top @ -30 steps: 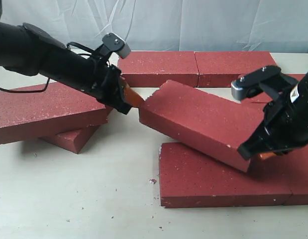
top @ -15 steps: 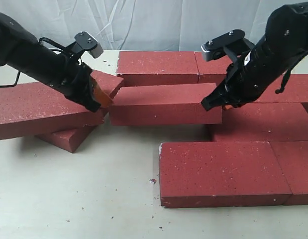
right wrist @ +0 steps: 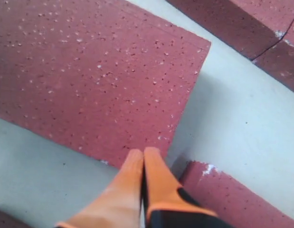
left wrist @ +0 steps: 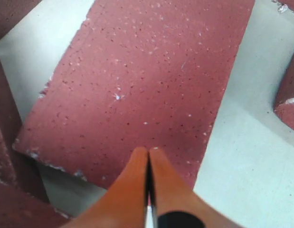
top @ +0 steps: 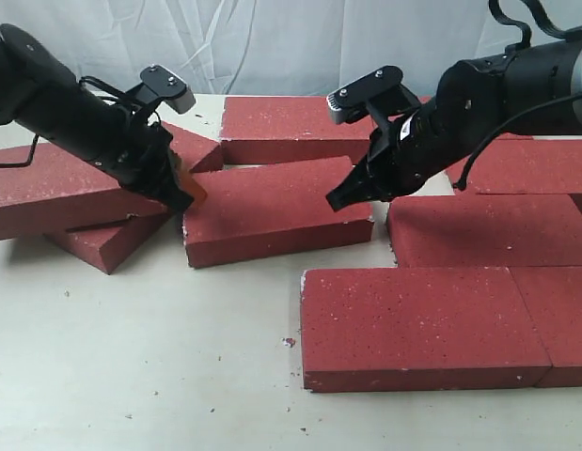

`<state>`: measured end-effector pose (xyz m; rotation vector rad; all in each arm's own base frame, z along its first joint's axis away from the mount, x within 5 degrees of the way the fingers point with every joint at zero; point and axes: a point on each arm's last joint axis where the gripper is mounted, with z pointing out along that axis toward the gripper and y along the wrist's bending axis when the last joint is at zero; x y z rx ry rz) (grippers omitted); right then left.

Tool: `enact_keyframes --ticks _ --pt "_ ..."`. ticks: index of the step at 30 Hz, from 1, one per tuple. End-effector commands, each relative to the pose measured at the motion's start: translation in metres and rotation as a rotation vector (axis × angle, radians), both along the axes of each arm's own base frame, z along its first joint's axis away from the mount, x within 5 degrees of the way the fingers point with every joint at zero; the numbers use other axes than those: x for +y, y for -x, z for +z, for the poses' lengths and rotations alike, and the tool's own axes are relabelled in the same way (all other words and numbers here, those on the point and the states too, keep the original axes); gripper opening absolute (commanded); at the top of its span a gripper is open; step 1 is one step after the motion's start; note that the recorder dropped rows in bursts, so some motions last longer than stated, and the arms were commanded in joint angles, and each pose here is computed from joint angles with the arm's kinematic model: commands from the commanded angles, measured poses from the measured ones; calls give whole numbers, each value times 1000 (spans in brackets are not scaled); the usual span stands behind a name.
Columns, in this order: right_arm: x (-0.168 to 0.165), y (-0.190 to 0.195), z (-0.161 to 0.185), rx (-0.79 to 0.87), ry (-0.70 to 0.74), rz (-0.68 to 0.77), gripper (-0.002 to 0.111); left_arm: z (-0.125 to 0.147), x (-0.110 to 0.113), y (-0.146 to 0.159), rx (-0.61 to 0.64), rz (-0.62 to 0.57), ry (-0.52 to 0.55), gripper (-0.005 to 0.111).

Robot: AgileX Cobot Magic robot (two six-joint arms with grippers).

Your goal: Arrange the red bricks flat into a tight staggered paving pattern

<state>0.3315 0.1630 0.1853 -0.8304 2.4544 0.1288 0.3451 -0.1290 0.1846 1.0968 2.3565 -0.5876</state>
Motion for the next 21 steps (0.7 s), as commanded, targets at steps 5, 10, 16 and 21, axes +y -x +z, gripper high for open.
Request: enact_keyframes --ticks 5,10,16,21 --pt "-8 -1 4 -22 94 53 -1 6 -4 -3 -11 61 64 0" --pt "-11 5 20 -53 124 117 -1 18 -5 10 63 5 82 0" --pt "-5 12 27 -37 86 154 -1 18 25 22 209 215 -242 0" --pt "16 31 11 112 41 426 -1 3 -3 29 266 119 -213 0"
